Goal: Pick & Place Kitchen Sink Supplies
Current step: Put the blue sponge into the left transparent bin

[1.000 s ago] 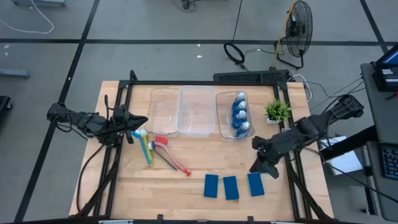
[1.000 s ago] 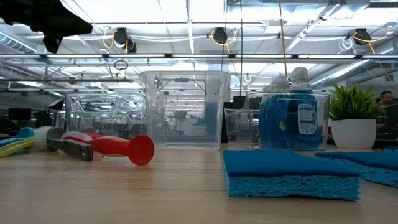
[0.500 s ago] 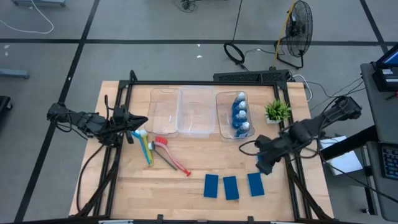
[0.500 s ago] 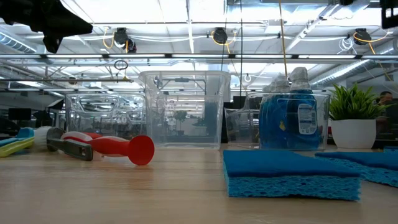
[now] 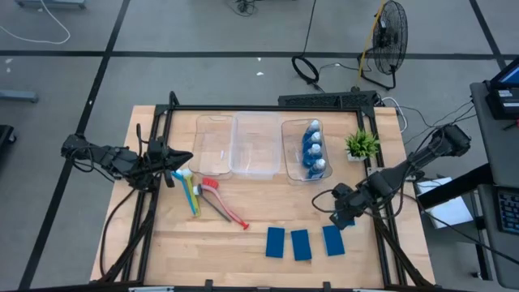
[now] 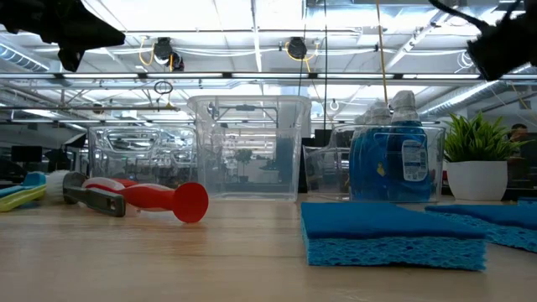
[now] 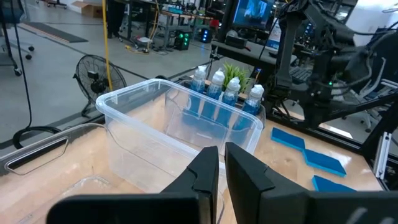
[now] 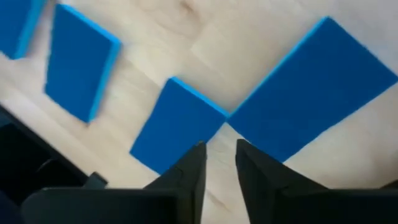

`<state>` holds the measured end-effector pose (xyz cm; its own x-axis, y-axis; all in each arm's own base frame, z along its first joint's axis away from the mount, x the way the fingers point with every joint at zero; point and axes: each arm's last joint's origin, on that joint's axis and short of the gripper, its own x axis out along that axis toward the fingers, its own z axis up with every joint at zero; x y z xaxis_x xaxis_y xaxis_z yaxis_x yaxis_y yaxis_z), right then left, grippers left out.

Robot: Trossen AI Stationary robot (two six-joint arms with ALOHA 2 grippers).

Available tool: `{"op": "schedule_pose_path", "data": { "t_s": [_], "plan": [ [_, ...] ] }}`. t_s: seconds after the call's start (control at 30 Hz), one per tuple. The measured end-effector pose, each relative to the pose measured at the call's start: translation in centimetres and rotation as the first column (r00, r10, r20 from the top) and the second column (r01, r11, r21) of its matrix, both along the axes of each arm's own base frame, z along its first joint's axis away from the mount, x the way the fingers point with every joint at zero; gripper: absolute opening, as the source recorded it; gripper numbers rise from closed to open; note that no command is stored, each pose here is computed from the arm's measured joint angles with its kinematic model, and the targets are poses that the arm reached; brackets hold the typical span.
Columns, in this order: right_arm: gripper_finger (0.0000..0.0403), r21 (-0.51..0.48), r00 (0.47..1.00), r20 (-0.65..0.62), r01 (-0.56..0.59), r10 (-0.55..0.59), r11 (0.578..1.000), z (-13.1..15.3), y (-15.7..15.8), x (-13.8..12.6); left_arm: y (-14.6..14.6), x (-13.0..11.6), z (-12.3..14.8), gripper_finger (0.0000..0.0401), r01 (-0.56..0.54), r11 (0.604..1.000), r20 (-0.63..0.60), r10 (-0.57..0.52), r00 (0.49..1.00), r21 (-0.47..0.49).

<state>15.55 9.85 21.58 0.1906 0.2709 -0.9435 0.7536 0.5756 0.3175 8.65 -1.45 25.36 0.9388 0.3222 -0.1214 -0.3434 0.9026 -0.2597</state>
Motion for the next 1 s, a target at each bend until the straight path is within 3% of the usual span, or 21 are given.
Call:
{"op": "schedule_pose_path", "data": {
  "t_s": [0.67, 1.0],
  "plan": [
    [0.0272, -0.045, 0.985, -0.132, 0.105, -0.110, 0.993, -3.1, 0.0, -1.9, 0.0, 0.0, 0.0, 0.0033, 0.000, 1.000, -0.002, 0.000, 1.000, 0.006],
    [0.0338, -0.073, 0.971, -0.178, 0.150, -0.161, 0.986, -4.7, -0.5, -2.7, 0.0, 0.0, 0.0, 0.0033, -0.001, 1.000, -0.002, 0.001, 1.000, 0.005]
  ]
}}
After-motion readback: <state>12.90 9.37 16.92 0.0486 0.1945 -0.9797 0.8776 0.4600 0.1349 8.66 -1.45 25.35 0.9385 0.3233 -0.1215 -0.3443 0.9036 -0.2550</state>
